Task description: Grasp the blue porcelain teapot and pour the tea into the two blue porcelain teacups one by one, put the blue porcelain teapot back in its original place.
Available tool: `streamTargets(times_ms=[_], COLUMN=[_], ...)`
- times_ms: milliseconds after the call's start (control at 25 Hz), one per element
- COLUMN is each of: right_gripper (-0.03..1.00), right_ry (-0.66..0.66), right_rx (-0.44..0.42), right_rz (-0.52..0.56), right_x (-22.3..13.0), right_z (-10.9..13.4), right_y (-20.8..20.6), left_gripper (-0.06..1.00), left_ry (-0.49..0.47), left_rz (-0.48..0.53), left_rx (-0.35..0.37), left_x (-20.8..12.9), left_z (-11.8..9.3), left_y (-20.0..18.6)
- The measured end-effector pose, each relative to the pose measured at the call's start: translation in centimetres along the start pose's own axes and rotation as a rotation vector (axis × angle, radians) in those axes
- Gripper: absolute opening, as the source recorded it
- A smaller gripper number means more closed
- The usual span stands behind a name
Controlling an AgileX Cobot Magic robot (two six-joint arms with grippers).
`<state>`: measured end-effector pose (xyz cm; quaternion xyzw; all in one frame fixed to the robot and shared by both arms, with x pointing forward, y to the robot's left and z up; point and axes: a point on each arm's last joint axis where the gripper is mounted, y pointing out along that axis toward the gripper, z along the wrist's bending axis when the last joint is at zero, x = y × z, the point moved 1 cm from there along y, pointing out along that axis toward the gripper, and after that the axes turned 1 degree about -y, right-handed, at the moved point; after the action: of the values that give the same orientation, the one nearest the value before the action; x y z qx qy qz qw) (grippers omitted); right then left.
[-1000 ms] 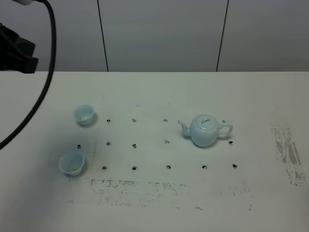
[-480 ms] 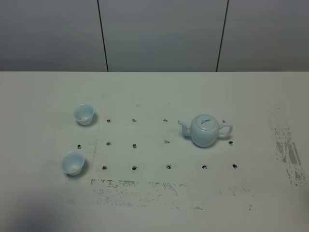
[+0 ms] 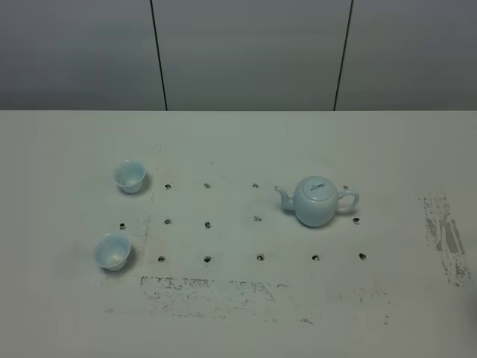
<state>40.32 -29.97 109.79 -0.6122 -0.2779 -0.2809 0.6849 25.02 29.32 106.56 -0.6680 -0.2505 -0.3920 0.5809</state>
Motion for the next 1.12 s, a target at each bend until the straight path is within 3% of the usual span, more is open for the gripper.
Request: streamTargets(times_ms=[280,720,1000,1120], right_gripper=[0.39,0.39,0.39,0.39], right_ry=[0.004,-0.003,-0.001,-0.003], right_rx=[0.005,0.021,0.035,0.046], right_rz=[0.001,-0.001,0.005,0.005], right_x=[0.0,0.0,-0.2,-0.2], right_z=[0.1,0.2,0.3,0.4], right_y=[0.0,0.0,0.2,0.3], left_gripper=[0.30,0.30,0.30,0.30], left_ry=[0.046,0.054,-0.025,-0.031], left_rz=[0.034,0.011,0.011,0.011], left_rx=[-0.001,0.001,0.109,0.118], left_x=[-3.5,-3.9,-3.9,-3.9], left_z=[0.0,0.0,0.0,0.0], left_y=[1.6,1.4,1.5,1.5])
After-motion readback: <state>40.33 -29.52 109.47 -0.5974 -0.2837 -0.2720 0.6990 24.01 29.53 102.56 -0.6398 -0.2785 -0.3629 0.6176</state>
